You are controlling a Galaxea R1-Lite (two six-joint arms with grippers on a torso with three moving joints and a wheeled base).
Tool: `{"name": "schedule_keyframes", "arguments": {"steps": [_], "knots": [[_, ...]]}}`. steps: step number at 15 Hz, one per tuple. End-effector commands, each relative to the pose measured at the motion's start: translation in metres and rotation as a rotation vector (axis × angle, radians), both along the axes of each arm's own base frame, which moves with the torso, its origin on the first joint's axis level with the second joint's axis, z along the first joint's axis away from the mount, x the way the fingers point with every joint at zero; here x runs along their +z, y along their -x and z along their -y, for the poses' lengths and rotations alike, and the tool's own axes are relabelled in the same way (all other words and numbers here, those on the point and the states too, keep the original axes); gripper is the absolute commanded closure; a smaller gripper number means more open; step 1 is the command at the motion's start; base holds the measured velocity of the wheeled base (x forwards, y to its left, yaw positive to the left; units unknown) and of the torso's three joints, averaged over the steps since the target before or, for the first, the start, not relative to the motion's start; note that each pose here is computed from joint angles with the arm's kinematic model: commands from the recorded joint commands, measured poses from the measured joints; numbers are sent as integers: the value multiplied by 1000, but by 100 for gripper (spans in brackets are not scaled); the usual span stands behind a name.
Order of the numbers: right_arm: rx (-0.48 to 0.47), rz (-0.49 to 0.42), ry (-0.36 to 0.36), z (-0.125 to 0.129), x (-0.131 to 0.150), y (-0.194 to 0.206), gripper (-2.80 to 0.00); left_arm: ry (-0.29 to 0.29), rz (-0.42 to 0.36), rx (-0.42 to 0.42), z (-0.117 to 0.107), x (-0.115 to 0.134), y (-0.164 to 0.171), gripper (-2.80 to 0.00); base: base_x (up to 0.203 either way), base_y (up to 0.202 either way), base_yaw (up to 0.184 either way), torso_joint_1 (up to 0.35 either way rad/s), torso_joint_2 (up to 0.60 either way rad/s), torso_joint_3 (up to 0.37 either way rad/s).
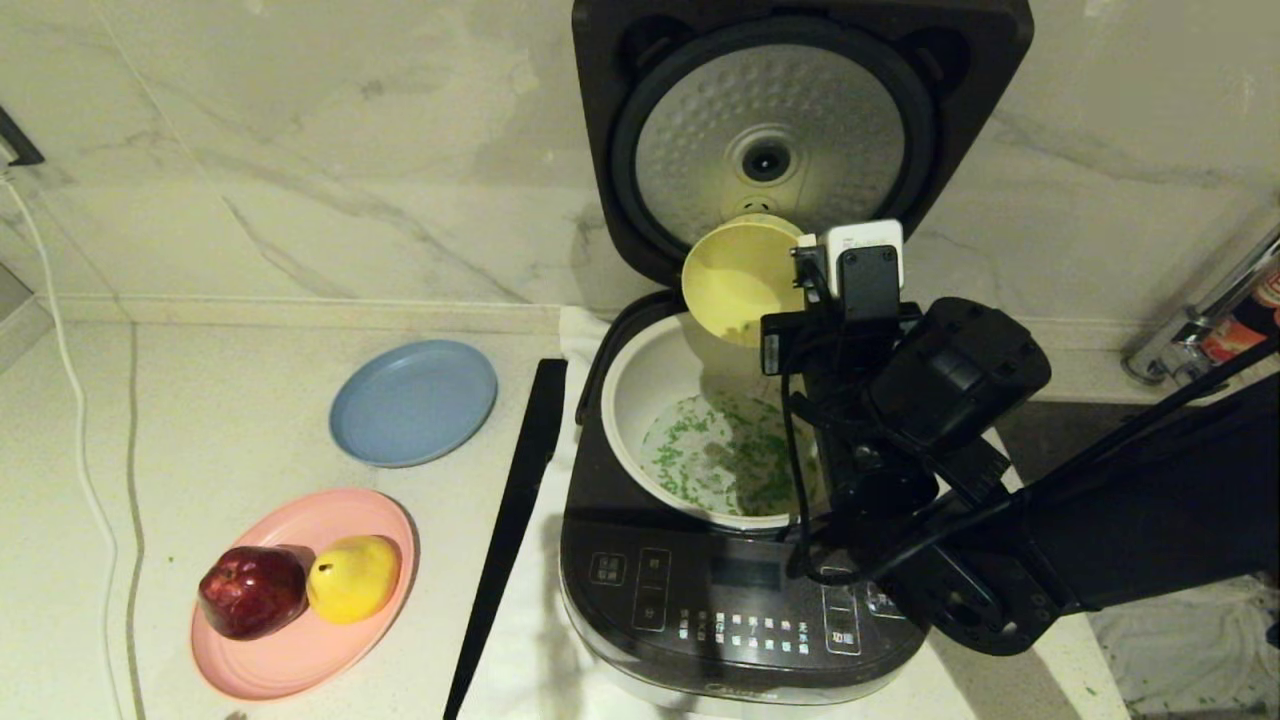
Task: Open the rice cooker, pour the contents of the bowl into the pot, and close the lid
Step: Pour the water from the bowl into the rice cooker, then place the bowl on the table
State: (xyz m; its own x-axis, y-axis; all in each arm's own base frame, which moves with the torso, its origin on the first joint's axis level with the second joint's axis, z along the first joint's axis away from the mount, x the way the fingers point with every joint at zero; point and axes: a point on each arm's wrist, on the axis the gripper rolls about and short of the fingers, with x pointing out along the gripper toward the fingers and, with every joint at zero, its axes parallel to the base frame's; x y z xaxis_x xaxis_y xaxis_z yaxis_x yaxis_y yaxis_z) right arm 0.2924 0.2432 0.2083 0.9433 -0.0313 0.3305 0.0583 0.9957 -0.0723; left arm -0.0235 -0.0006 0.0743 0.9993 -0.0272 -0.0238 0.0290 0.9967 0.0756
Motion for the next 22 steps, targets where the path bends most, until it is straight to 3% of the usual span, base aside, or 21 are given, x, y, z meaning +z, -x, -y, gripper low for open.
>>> {"name": "schedule_keyframes", "arguments": {"steps": [1,5,9,12,16,22], "knots": [[-15,-9,-6,3,10,4,0,0,-1,0,0,0,0,0,0,0,0,0,0,0],[-3,-91,-13,13,29,14,0,0,-1,0,0,0,0,0,0,0,0,0,0,0],[32,-321,-54,24,48,23,0,0,-1,0,0,0,0,0,0,0,0,0,0,0],[104,-548,-171,44,76,42,0,0,-1,0,0,0,0,0,0,0,0,0,0,0],[270,-844,-349,84,111,74,0,0,-1,0,0,0,0,0,0,0,0,0,0,0],[394,-982,-403,108,121,100,0,0,-1,0,0,0,0,0,0,0,0,0,0,0]]}}
